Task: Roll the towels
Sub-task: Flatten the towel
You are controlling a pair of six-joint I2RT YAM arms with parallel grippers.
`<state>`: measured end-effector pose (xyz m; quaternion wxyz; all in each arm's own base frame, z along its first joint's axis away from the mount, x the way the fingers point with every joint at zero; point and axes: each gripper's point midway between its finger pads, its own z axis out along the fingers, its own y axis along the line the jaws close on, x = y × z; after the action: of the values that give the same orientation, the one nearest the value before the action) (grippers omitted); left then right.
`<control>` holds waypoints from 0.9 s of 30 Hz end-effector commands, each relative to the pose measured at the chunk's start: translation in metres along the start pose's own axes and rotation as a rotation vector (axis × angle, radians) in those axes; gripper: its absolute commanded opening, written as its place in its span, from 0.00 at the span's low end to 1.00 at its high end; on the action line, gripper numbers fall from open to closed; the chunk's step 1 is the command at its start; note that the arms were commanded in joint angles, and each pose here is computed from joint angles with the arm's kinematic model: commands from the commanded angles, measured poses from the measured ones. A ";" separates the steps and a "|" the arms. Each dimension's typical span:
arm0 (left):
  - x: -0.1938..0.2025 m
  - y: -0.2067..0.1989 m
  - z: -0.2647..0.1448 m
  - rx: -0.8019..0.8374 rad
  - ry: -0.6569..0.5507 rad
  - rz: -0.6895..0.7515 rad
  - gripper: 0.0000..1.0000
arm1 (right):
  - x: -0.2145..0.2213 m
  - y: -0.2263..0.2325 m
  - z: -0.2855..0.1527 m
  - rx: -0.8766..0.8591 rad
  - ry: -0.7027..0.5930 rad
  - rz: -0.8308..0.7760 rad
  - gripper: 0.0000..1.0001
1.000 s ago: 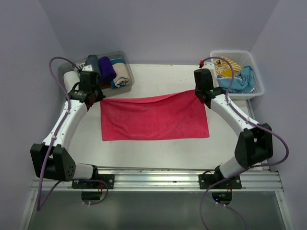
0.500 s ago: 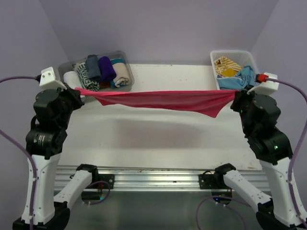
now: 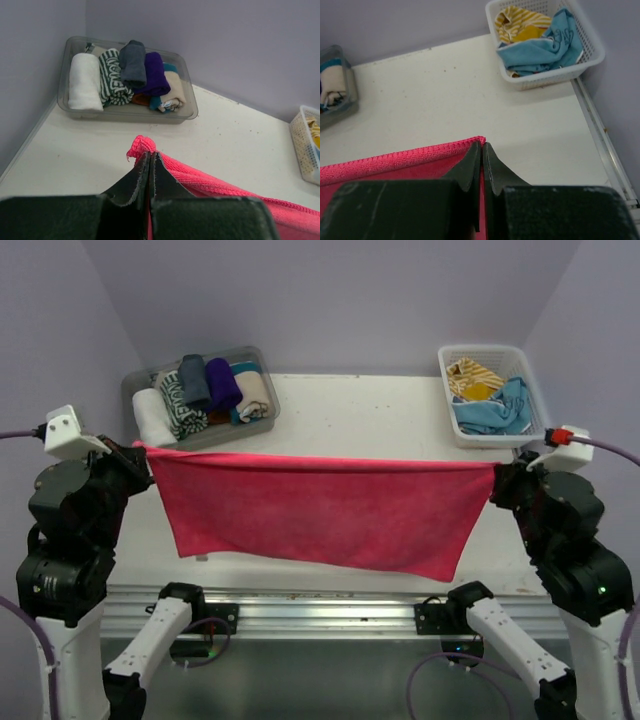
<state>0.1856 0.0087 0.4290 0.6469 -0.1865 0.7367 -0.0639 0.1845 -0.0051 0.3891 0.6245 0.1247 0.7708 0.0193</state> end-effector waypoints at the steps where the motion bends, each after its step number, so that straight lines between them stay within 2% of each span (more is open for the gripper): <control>1: 0.054 0.034 0.042 -0.203 0.178 0.083 0.00 | 0.040 -0.008 0.034 0.104 0.103 -0.059 0.00; 2: 0.067 0.036 0.049 -0.215 0.215 0.092 0.00 | 0.062 -0.006 0.050 0.119 0.154 -0.084 0.00; 4: 0.102 0.038 0.073 -0.220 0.296 0.110 0.00 | 0.071 0.003 0.073 0.122 0.154 -0.078 0.00; 5: 0.112 0.037 0.081 -0.213 0.317 0.111 0.00 | 0.095 0.005 0.092 0.145 0.218 -0.114 0.00; 6: 0.118 0.030 0.093 -0.185 0.320 0.101 0.00 | 0.102 0.006 0.103 0.158 0.227 -0.127 0.00; 7: 0.141 0.034 0.106 -0.200 0.378 0.111 0.00 | 0.104 0.010 0.119 0.173 0.213 -0.133 0.00; 9: 0.152 0.028 0.127 -0.181 0.394 0.105 0.00 | 0.134 0.013 0.151 0.214 0.283 -0.193 0.00; 10: 0.173 0.032 0.142 -0.201 0.444 0.118 0.00 | 0.135 0.019 0.168 0.214 0.261 -0.203 0.00; 12: 0.184 0.031 0.163 -0.212 0.455 0.120 0.00 | 0.147 0.023 0.192 0.242 0.283 -0.240 0.00; 15: 0.222 0.041 0.200 -0.281 0.557 0.160 0.00 | 0.163 0.032 0.237 0.271 0.311 -0.294 0.00; 16: 0.223 0.040 0.209 -0.291 0.559 0.160 0.00 | 0.178 0.034 0.253 0.275 0.343 -0.322 0.00; 18: 0.241 0.046 0.226 -0.317 0.606 0.173 0.00 | 0.167 0.045 0.272 0.267 0.324 -0.316 0.00; 20: 0.241 0.044 0.238 -0.314 0.607 0.165 0.00 | 0.166 0.050 0.293 0.269 0.325 -0.327 0.00; 27: 0.246 0.043 0.252 -0.299 0.627 0.151 0.00 | 0.159 0.050 0.314 0.269 0.330 -0.355 0.00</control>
<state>0.3755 -0.0053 0.1131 0.2968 -0.1843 0.9353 0.0558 0.4497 0.0461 0.1478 0.4229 0.0532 0.8898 -0.1632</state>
